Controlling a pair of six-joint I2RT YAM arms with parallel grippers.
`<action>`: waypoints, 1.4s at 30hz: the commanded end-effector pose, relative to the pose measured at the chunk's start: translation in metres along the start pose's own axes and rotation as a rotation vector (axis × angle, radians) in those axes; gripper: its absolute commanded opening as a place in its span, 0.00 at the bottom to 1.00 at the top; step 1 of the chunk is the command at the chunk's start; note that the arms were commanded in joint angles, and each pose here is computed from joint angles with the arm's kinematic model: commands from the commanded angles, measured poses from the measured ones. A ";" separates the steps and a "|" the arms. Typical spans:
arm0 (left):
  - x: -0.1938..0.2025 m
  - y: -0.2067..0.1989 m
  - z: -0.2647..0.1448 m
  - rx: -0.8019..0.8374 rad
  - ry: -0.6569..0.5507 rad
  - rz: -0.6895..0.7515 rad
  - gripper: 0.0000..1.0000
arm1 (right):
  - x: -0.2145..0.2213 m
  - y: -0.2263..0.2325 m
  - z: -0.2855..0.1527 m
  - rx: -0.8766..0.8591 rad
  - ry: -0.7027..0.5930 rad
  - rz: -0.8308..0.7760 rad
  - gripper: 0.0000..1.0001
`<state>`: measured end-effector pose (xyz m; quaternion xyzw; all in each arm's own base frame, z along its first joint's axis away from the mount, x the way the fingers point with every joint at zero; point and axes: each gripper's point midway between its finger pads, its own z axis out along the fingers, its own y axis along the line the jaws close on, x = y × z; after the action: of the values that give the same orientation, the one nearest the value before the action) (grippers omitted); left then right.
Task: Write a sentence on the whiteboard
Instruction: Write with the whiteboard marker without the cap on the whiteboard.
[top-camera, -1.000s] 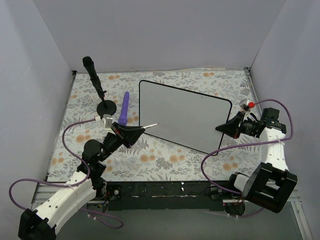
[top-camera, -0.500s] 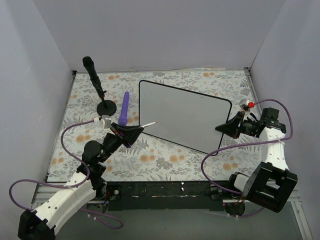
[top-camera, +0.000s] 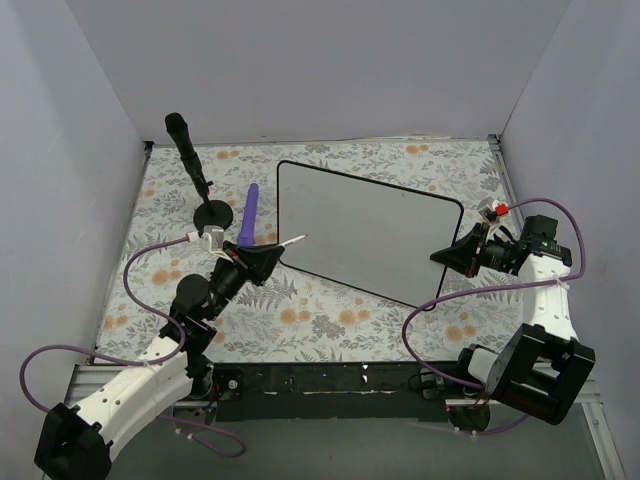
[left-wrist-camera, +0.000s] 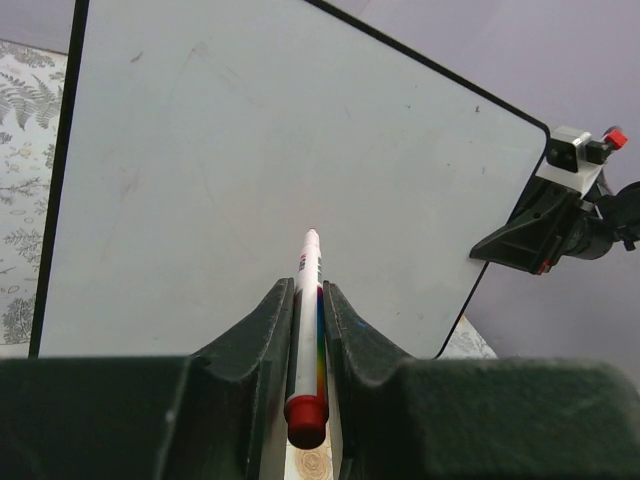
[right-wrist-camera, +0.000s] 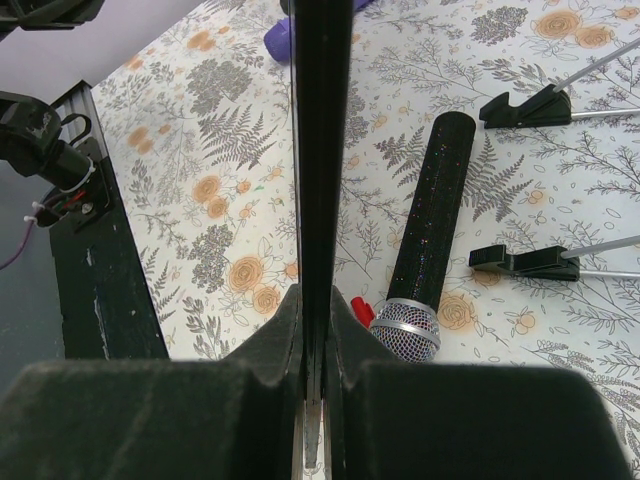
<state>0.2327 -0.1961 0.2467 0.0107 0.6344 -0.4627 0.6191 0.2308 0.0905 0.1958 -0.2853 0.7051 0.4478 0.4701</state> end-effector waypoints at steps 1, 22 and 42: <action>-0.019 -0.007 0.007 0.008 -0.057 0.001 0.00 | 0.005 -0.006 0.000 0.023 0.038 -0.070 0.01; -0.025 -0.011 0.002 0.018 -0.084 -0.011 0.00 | 0.006 -0.006 0.001 0.018 0.045 -0.071 0.01; -0.019 -0.020 -0.008 0.070 -0.069 -0.048 0.00 | 0.006 -0.007 0.001 0.019 0.049 -0.075 0.01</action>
<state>0.2269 -0.1910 0.2652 -0.0049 0.6098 -0.4818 0.6293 0.2303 0.0928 0.1952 -0.2936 0.7021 0.4474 0.4699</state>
